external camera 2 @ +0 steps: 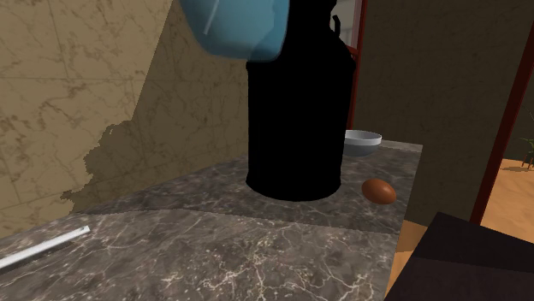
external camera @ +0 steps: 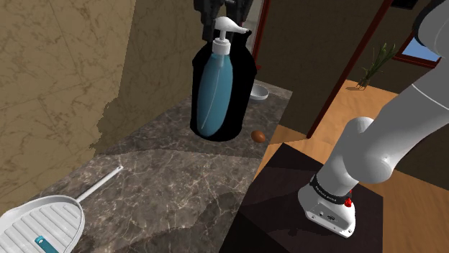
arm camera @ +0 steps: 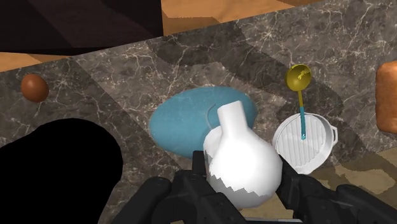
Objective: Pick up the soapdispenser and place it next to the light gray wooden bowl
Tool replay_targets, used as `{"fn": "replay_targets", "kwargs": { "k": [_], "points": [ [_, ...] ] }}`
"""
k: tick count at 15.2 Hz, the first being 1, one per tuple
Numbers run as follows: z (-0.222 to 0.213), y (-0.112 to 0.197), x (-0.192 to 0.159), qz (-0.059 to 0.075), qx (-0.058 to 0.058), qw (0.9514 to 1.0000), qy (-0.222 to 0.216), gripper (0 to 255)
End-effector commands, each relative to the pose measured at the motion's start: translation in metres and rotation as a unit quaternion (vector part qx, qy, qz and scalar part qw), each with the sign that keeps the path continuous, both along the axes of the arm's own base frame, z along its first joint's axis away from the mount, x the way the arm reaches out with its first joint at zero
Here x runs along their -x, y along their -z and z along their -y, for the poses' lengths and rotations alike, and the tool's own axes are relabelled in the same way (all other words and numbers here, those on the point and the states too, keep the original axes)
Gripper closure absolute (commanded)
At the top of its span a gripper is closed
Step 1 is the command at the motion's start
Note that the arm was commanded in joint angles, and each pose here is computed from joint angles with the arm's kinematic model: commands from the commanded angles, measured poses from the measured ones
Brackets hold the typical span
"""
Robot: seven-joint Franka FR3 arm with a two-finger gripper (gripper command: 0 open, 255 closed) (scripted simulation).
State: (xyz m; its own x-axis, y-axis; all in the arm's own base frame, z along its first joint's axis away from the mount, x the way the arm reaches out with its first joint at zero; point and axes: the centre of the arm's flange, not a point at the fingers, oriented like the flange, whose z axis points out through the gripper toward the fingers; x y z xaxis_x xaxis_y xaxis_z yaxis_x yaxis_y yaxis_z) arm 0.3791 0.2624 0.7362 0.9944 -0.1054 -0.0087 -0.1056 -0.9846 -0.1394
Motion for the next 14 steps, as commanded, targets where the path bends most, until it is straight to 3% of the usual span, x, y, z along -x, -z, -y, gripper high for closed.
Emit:
{"fn": "replay_targets", "kwargs": {
  "k": [1, 6, 14],
  "points": [
    [-0.001, -0.011, 0.0, 0.0, 0.0, 1.0, 0.0, 255],
    [-0.001, -0.034, 0.0, 0.0, 0.0, 1.0, 0.0, 255],
    [0.102, -0.009, -0.005, 0.0, 0.0, 1.0, 0.0, 255]
  ]
}}
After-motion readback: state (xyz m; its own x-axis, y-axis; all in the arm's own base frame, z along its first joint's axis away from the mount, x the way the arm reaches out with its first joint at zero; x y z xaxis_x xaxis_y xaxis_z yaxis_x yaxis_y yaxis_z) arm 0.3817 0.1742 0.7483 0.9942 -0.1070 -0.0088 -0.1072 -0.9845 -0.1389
